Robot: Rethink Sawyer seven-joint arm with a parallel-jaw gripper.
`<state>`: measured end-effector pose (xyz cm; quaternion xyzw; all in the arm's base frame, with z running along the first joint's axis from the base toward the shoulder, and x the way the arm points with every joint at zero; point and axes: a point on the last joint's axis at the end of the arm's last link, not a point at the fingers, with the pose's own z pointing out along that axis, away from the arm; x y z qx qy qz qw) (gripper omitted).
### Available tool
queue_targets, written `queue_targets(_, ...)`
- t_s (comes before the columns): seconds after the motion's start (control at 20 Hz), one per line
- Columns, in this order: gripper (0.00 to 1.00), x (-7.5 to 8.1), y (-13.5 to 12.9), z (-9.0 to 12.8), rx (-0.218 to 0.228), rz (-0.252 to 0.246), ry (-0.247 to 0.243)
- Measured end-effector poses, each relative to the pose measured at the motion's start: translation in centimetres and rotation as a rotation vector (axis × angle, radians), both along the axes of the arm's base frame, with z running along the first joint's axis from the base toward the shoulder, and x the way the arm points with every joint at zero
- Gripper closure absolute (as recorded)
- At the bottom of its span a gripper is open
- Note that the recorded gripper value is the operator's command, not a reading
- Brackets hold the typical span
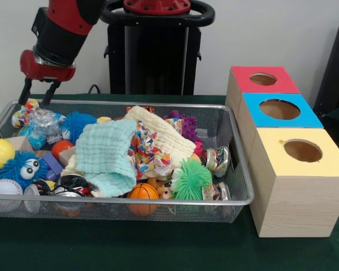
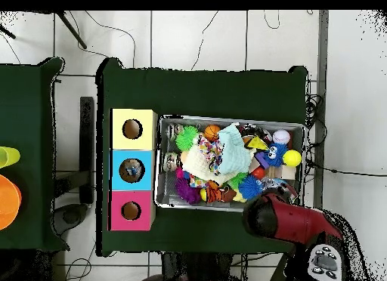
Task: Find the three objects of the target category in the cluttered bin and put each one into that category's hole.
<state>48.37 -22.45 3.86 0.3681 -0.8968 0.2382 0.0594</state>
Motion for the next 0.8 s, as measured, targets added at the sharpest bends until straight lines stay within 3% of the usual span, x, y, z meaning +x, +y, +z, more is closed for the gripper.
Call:
queue_targets(0.4, 0.00, -0.4, -1.1, 0.4, -0.014, -0.012, -0.007)
queue_targets(0.8, 0.00, 0.0, -2.8, 2.3, -0.026, -0.048, -0.048)
